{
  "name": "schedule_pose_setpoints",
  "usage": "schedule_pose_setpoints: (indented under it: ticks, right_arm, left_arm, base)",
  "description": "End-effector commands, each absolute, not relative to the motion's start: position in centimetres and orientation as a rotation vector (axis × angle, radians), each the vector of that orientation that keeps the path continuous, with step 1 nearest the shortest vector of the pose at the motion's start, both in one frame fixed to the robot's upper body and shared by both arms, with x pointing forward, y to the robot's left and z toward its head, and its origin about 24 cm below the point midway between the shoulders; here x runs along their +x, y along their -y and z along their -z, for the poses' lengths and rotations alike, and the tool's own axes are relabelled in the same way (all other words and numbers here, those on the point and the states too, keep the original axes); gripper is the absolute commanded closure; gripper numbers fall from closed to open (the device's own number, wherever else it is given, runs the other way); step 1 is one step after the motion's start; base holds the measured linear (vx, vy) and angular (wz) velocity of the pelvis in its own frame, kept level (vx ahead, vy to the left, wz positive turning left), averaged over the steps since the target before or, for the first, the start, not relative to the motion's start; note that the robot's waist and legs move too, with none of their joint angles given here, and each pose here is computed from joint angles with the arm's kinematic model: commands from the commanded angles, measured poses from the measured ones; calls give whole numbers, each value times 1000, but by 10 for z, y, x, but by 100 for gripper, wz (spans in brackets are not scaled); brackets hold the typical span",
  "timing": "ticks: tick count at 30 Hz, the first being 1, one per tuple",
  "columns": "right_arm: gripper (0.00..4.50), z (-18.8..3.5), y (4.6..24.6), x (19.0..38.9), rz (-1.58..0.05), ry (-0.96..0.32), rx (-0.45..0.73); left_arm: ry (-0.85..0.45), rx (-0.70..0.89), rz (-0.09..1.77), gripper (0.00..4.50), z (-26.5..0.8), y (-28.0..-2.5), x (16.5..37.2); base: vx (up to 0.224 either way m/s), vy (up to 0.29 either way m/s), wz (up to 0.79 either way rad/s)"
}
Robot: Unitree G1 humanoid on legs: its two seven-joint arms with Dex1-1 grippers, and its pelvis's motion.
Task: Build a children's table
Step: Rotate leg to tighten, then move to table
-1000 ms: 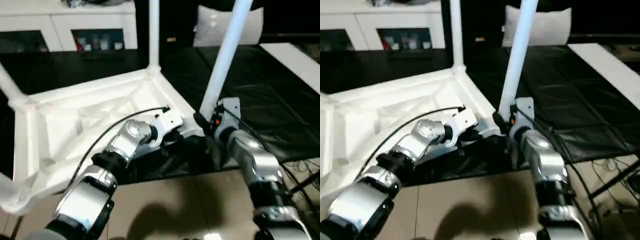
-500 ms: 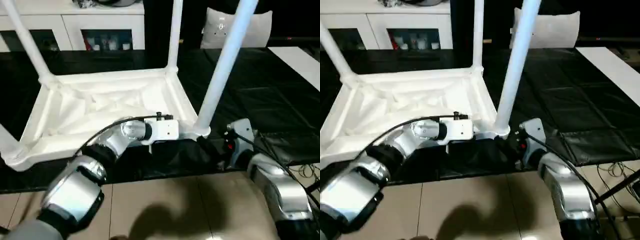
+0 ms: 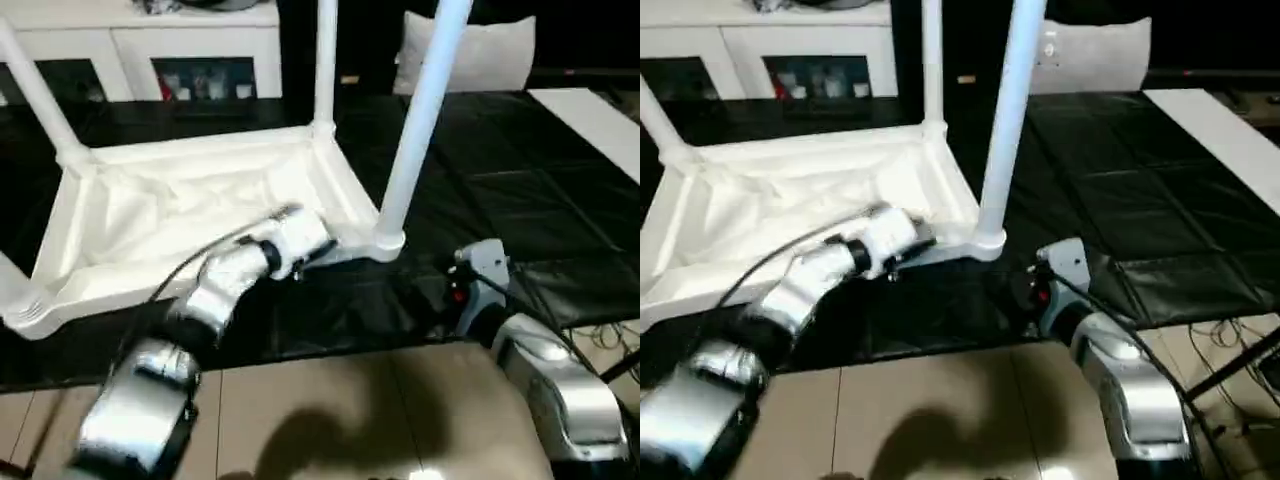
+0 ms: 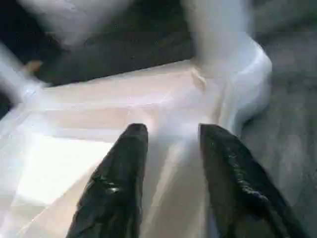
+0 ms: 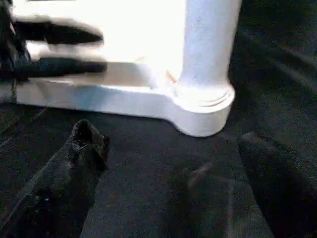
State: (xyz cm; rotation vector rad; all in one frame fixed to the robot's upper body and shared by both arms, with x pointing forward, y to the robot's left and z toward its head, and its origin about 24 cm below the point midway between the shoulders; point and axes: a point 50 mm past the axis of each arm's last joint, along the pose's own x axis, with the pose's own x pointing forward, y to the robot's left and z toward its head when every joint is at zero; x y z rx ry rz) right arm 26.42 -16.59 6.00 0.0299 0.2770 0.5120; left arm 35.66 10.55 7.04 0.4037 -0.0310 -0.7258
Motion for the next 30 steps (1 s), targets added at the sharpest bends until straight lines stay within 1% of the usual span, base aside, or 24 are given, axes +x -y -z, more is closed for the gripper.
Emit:
schedule_pose_setpoints:
  ticks: [1, 2, 3, 4, 5, 7, 8, 9, 10, 11, 13, 14, 16, 18, 19, 21, 24, 26, 30]
  right_arm:
    - [0, -67, 164, 263, -518, -245, 20]
    - [0, -67, 163, 262, -519, -242, 7]
    - [0, -66, 161, 259, -522, -247, -2]
    - [0, -66, 161, 259, -522, -247, -2]
    - [0, -67, 158, 257, -533, -227, 1]
    - [0, -67, 157, 255, -537, -211, 14]
    - [0, -68, 156, 254, -540, -206, 11]
    - [0, -68, 155, 253, -542, -205, 8]
    - [0, -69, 156, 254, -512, -196, -24]
    - [0, -68, 157, 256, -443, -204, -63]
    - [0, -67, 157, 256, -411, -225, -64]
    - [0, -67, 153, 252, -425, -233, -31]
    - [0, -66, 151, 250, -423, -233, -33]
    - [0, -65, 151, 249, -415, -235, -32]
    - [0, -65, 152, 247, -406, -217, -31]
    - [0, -66, 152, 247, -404, -194, -35]
    - [0, -66, 152, 248, -391, -191, -32]
    - [0, -65, 152, 248, -395, -197, -42]
    - [0, -66, 150, 248, -418, -196, -50]
  left_arm:
    - [94, 293, 639, 225, -85, -110, 358]
    - [123, 256, 599, 214, -87, -113, 355]
    - [142, 169, 562, 210, -90, -117, 343]
    - [142, 169, 562, 206, -90, -117, 343]
    - [152, 124, 522, 196, -90, -120, 331]
    - [148, 126, 450, 168, -88, -125, 322]
    - [130, 137, 411, 168, -87, -129, 318]
    - [116, 143, 387, 156, -86, -131, 315]
    - [72, 106, 386, 156, -83, -134, 309]
    - [31, 65, 357, 144, -80, -142, 299]
    - [31, 62, 317, 127, -80, -148, 294]
    - [27, 72, 256, 123, -76, -158, 282]
    - [20, 92, 246, 102, -74, -161, 275]
    - [15, 93, 229, 102, -72, -162, 270]
    - [1, 66, 187, 102, -71, -163, 264]
    - [-16, 56, 147, 102, -71, -163, 260]
    - [-27, 132, 112, 102, -72, -167, 257]
    - [-42, 114, 108, 102, -73, -168, 253]
    - [-47, 113, 112, 102, -74, -169, 252]
  base:
    - [0, 0, 0]
    - [0, 0, 0]
    - [0, 0, 0]
    - [0, 0, 0]
    - [0, 0, 0]
    - [0, 0, 0]
    - [0, 0, 0]
    - [0, 0, 0]
    - [0, 0, 0]
    - [0, 0, 0]
    - [0, 0, 0]
    - [0, 0, 0]
    - [0, 0, 0]
    - [0, 0, 0]
    - [0, 0, 0]
    - [0, 0, 0]
    - [0, 0, 0]
    - [0, 0, 0]
    - [0, 0, 0]
